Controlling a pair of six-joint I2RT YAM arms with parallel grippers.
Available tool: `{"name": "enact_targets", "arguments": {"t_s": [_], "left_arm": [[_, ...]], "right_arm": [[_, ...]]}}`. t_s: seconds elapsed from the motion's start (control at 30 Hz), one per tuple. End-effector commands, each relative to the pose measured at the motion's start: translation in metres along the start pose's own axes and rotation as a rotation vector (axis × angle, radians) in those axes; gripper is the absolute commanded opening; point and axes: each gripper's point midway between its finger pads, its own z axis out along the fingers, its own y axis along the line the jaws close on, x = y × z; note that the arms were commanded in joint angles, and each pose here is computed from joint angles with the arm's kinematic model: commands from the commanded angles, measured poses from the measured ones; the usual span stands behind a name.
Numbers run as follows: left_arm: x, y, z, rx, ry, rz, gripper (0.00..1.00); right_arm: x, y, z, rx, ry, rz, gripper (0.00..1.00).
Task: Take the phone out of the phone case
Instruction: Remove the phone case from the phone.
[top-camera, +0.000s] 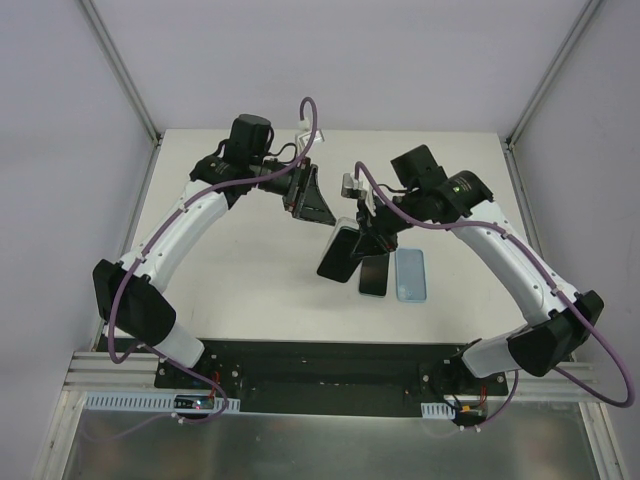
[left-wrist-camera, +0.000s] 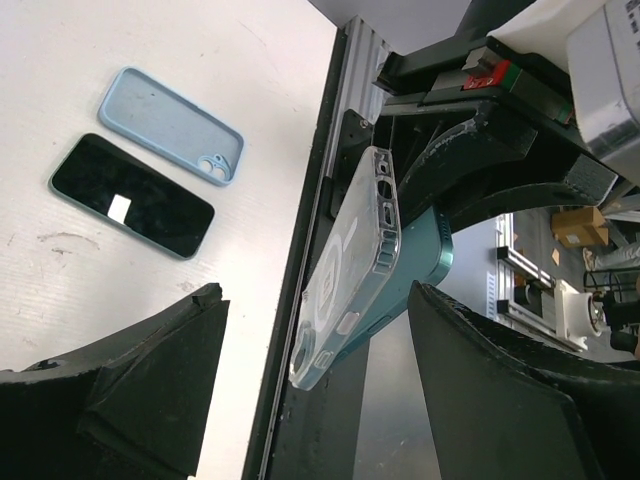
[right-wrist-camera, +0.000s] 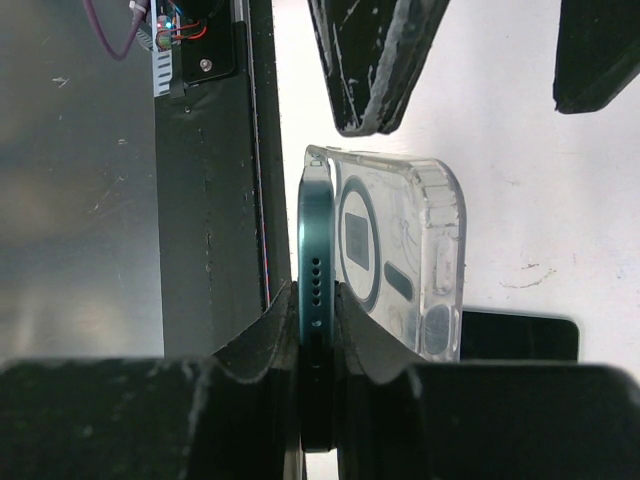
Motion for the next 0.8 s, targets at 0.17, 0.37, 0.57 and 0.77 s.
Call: {"name": "enact_targets", "arguments": {"t_s": [0.17, 0.37, 0.57, 0.77], "left_arm": [[-0.01, -0.009, 0.008, 0.019, -0.014, 0.082, 0.73], [-0.005, -0.011, 0.019, 0.03, 0.007, 0.085, 0.72], [-0.002, -0.005, 0.024, 0.018, 0.017, 0.093, 0.71], [0.013, -0.002, 0.034, 0.036, 0.053, 0.081, 0.68]], "right_arm": [[-0.02, 0.008, -0.002, -0.044, -0.08, -0.033, 0.0], [-0.021, 0.008, -0.002, -0.04, -0.082, -0.033, 0.0], [-0.022, 0.01, -0.003, -0.046, -0.088, -0.035, 0.0], [-0.026, 0.004, -0.004, -0.01, -0.103, -0.024, 0.0]]}}
